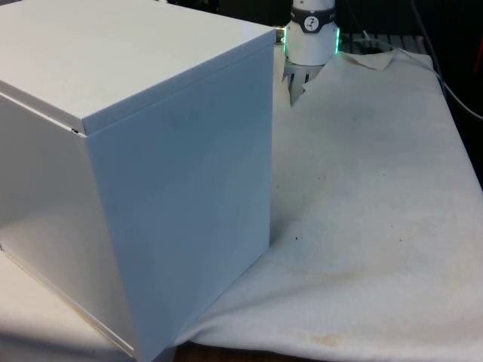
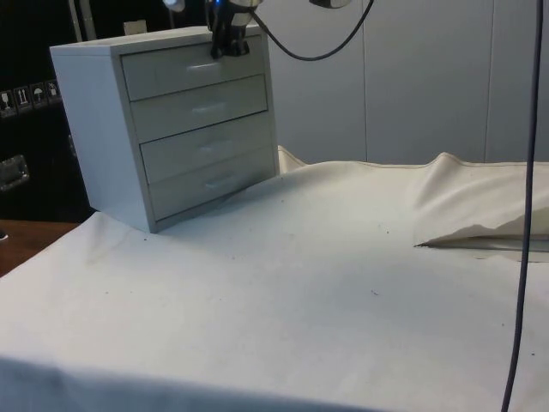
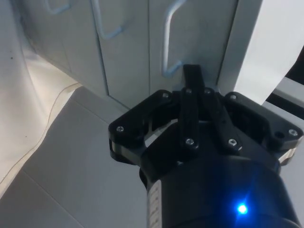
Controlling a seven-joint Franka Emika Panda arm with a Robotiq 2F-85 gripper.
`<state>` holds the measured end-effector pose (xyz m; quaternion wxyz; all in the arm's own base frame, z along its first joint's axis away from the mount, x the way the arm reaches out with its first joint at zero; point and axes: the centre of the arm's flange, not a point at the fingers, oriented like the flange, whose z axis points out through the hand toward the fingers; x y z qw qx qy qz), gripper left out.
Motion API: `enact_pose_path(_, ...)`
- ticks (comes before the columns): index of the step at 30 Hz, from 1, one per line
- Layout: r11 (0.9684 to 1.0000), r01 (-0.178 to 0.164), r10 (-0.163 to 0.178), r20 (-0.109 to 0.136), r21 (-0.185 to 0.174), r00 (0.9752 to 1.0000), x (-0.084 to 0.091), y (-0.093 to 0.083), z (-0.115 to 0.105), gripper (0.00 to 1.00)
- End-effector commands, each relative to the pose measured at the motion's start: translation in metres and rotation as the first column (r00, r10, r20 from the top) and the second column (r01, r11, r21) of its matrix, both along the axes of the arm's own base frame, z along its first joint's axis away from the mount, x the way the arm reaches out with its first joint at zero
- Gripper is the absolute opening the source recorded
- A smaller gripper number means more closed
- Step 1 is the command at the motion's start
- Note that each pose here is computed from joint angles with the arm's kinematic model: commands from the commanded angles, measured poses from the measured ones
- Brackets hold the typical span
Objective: Open the drawer, then close it.
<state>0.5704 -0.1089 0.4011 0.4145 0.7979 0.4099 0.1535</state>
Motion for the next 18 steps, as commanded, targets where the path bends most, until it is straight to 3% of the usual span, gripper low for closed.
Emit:
enact_pose_path(1, 1.0000, -0.002, 0.002, 0.002, 0.000, 1.0000, -0.001, 0.001, 0.001, 0.00)
enact_pose_path(12, 0.9998, -0.007, 0.007, -0.010, 0.018, 0.9999, -0.011, 0.014, 0.000, 0.00)
enact_pose_path(18, 0.9997, -0.004, 0.005, -0.015, 0.023, 0.9999, -0.028, 0.027, 0.006, 0.00)
